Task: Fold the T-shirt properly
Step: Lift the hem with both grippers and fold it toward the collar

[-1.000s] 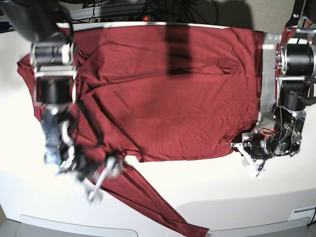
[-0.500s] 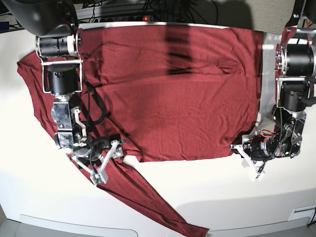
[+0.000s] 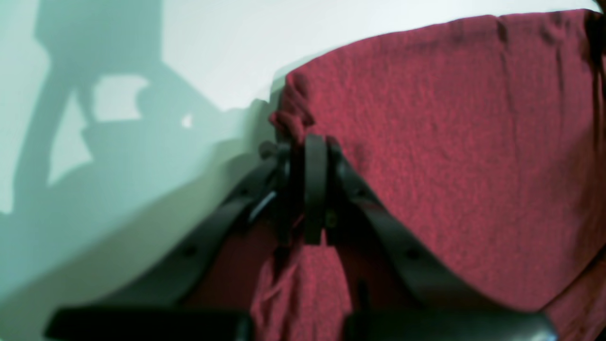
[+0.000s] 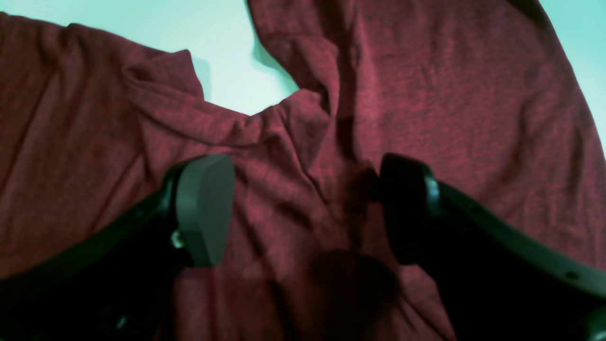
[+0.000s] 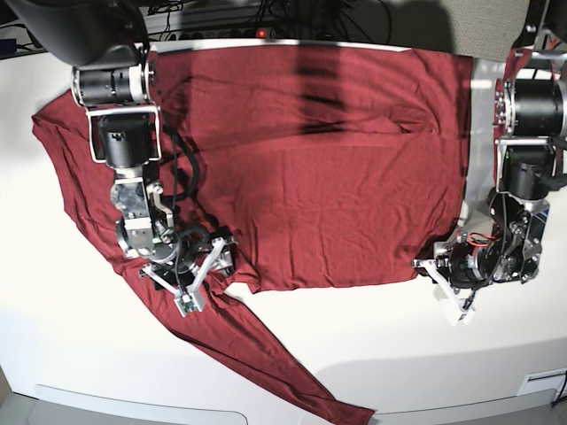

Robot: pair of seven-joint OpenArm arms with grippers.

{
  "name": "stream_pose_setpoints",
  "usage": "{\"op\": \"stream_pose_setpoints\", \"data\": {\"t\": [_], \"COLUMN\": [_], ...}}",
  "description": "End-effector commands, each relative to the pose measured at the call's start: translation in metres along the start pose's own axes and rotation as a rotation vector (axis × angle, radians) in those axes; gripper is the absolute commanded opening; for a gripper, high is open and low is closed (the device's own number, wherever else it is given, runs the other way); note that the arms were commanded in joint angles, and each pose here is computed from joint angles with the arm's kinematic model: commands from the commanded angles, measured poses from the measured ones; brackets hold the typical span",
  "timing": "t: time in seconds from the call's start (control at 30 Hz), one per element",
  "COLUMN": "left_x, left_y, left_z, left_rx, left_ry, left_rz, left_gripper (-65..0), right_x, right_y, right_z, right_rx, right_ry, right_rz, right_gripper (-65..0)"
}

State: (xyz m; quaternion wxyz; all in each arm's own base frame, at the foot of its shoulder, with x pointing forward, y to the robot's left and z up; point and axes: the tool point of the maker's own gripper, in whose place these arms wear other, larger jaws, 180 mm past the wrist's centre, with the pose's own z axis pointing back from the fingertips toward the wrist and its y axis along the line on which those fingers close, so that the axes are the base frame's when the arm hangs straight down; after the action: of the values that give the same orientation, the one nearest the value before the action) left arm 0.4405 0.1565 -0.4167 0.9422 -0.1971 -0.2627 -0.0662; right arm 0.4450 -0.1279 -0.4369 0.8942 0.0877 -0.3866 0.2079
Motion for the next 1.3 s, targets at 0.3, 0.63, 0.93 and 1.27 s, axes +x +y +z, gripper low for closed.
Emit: {"op": "stream_pose_setpoints", "data": {"t": [0.3,0.63,0.93,1.27], "left_x": [0.029,0.05,0.068,0.056], "left_y": [-0.001,-0.003,0.003,0.006], "left_z": [0.01,0.016,0.036,0.051], "left_rx": [-0.002,-0.003,0.029,-0.059], "left_ry": [-0.068,-0.149,-0.183,-0.147], "left_rz": [-0.017,-0.033,-0.092,-0.042], "left_gripper": [-65.0,-65.0,-65.0,-65.0], "right_x": [0.002,0.02,0.086,0.044], "right_y": [-0.026,-0.06,-0.056,-0.069], "right_z": [0.01,0.035,0.067,0.081], "right_rx": [-0.035,-0.095,-0.108,-0.129], "right_ry": [0.044,0.008,-0.116,-0.046], "right_rz": [-0.022,-0.003,0.076,0.092], "right_gripper": [-65.0,-65.0,-65.0,-65.0]}}
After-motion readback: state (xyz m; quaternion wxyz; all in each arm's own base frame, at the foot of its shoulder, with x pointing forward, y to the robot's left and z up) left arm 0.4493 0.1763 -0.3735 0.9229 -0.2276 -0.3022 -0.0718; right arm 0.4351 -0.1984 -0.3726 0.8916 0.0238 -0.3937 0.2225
